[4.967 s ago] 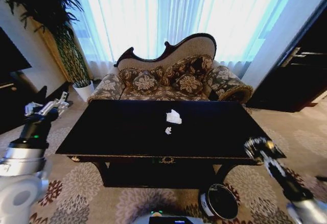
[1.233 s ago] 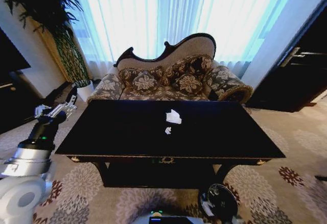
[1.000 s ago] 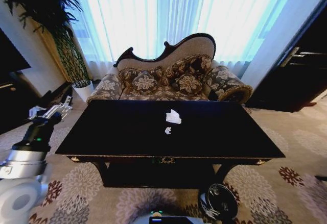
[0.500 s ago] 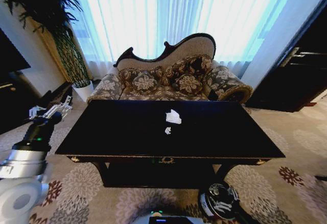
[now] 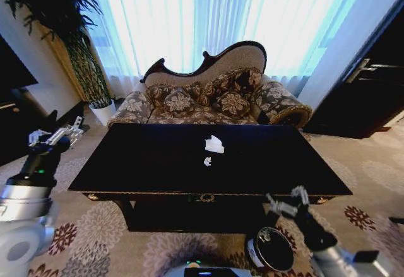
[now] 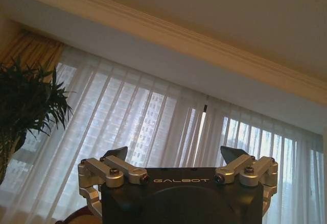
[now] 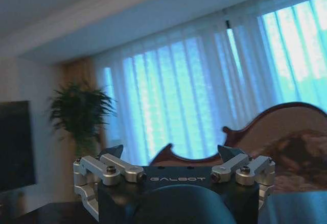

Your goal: Move to the front of the table and place the trash on the table into the trash bin.

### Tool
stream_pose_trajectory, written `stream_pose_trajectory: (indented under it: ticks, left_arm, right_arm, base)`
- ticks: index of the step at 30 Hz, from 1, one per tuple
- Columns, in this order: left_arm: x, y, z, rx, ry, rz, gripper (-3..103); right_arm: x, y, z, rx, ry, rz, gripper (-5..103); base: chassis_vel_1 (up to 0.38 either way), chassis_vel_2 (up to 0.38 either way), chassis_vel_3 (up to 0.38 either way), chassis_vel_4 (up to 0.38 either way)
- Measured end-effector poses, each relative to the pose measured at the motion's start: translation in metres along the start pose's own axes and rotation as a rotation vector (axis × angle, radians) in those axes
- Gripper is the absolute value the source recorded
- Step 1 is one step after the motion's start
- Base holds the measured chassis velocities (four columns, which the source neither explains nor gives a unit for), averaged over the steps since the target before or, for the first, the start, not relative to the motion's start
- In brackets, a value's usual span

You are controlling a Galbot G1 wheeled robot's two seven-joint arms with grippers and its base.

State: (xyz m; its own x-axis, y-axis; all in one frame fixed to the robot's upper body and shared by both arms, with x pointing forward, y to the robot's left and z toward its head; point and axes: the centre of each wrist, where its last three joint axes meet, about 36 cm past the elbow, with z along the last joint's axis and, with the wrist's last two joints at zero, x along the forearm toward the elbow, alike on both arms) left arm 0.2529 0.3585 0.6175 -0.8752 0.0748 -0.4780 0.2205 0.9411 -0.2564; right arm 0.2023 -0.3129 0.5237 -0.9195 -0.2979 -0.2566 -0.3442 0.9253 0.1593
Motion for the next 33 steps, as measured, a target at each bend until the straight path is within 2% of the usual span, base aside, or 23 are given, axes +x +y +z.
stream_pose_trajectory:
  ticks: [2,3,8,11,15,19,23,29,33]
  left_arm:
    - [0.0,0.0,0.0,0.0,0.0,0.0,100]
    - [0.0,0.0,0.0,0.0,-0.001,-0.003,100]
    - [0.002,0.001,-0.001,-0.004,0.0,-0.009,100]
    - [0.002,0.001,-0.001,-0.004,0.002,-0.011,100]
    - [0.003,0.001,0.0,-0.004,0.015,-0.019,100]
    - [0.002,0.0,0.002,0.002,0.031,-0.014,100]
    - [-0.001,-0.004,0.008,0.01,0.054,0.006,100]
    - [-0.001,-0.003,0.006,-0.006,0.063,0.001,100]
    - [0.003,0.002,-0.004,-0.041,0.052,-0.028,100]
  right_arm:
    - [-0.001,0.001,-0.001,0.002,0.007,0.01,100]
    - [-0.009,0.002,-0.006,0.014,0.05,0.074,100]
    - [-0.024,0.001,-0.01,0.032,0.129,0.171,100]
    - [-0.031,0.0,-0.011,0.042,0.154,0.193,100]
    - [-0.047,-0.003,-0.019,0.135,0.164,0.22,100]
    - [-0.055,-0.01,-0.029,0.152,0.168,0.25,100]
    - [-0.062,-0.015,-0.04,0.171,0.163,0.24,100]
    - [-0.091,-0.014,-0.053,0.214,0.172,0.123,100]
    - [-0.132,-0.039,-0.047,0.267,0.217,0.071,100]
  base:
    - [0.0,0.0,0.0,0.0]
    - [0.0,0.0,0.0,0.0]
    - [0.0,0.0,0.0,0.0]
    - [0.0,0.0,0.0,0.0]
    - [0.0,0.0,0.0,0.0]
    - [0.0,0.0,0.0,0.0]
    - [0.0,0.0,0.0,0.0]
    - [0.0,0.0,0.0,0.0]
    - [0.0,0.0,0.0,0.0]
